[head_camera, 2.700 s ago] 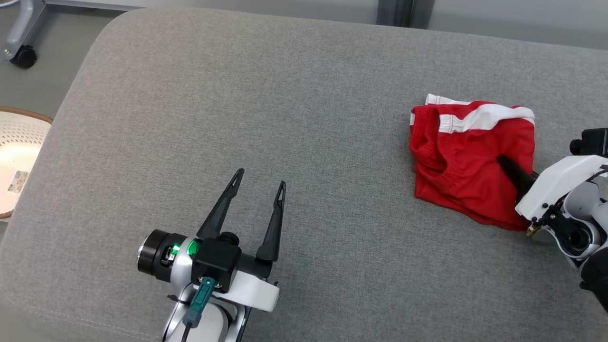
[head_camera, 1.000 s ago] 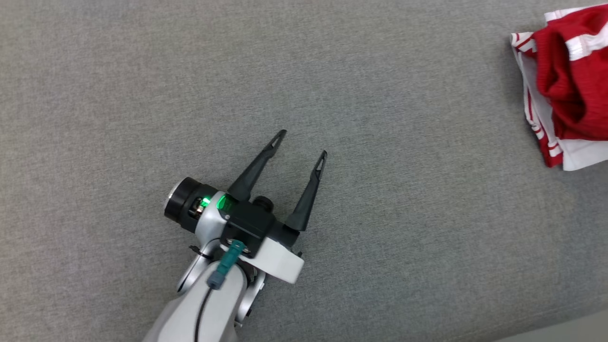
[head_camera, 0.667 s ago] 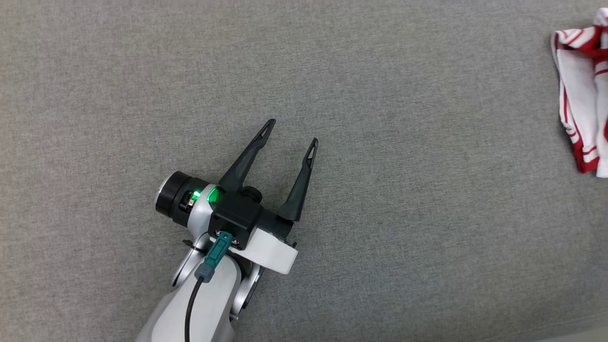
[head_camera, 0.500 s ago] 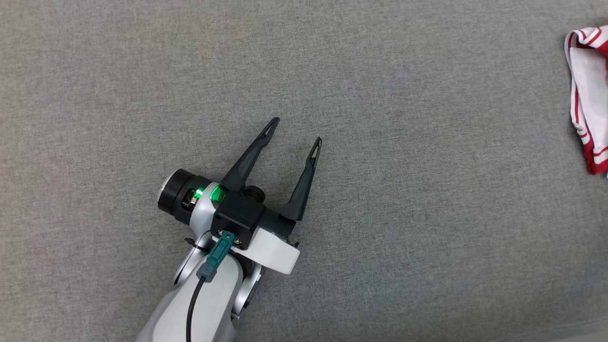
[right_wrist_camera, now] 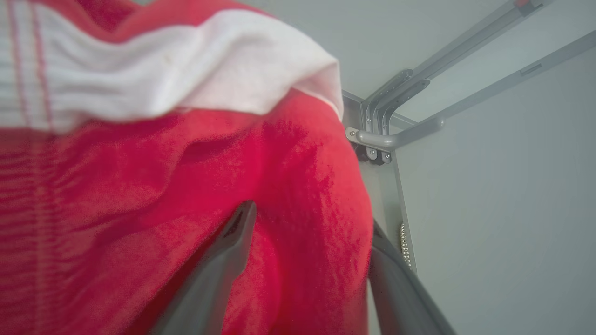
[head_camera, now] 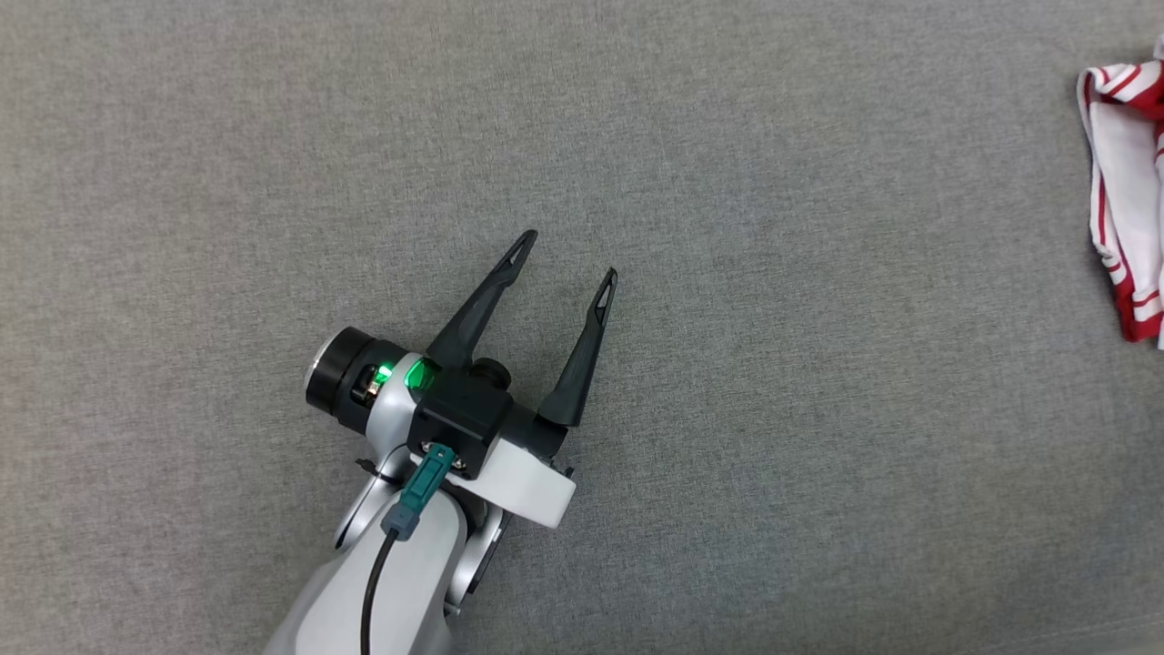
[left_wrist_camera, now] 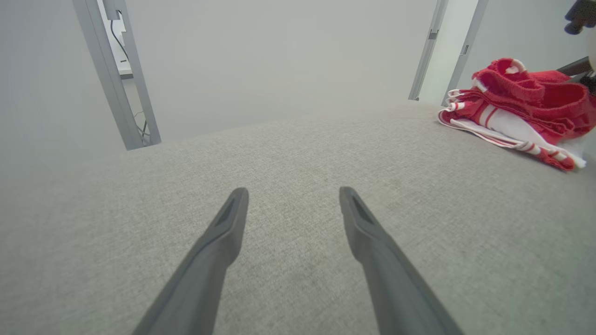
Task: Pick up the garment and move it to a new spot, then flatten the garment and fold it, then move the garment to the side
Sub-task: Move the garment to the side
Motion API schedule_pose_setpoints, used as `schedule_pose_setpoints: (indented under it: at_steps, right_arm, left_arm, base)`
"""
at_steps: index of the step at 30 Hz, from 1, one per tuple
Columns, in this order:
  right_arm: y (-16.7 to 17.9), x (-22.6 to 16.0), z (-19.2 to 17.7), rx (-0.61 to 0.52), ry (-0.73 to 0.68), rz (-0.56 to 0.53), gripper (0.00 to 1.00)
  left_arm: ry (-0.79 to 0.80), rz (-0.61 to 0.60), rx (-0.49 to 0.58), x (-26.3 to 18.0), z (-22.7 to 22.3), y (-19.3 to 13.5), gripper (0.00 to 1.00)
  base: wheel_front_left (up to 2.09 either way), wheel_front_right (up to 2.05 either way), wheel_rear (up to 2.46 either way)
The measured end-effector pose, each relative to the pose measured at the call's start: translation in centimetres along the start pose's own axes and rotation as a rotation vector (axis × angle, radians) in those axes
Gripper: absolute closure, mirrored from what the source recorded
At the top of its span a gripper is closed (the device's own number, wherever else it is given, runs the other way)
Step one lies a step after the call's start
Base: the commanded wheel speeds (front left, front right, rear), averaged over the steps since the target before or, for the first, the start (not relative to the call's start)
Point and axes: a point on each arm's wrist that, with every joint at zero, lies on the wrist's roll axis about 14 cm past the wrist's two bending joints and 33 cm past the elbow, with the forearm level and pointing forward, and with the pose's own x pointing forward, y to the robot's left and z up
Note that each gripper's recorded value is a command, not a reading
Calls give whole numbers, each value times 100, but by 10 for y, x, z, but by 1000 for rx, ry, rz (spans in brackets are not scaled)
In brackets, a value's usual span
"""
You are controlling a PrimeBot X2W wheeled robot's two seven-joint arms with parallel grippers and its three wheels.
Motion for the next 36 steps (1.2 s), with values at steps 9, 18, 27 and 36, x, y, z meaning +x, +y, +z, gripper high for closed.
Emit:
schedule_pose_setpoints:
  at_steps: [9,18,27,36]
  right_arm:
    - [-39,-26,32,-58,-64,-87,0]
    - [-20,-62,125,30,-396,-31,0]
    - [23,-141,196,216,-765,115,0]
    - [75,-219,208,403,-1045,204,0]
  left_arm:
    - [-29,4,9,-13,22,-9,0]
    - [-76,40,39,-37,51,-13,0]
    - [-168,166,107,-75,96,7,0]
    - [-269,342,115,-126,134,36,0]
  base:
    - [0,0,0]
    - [0,0,0]
    - [0,0,0]
    - [0,0,0]
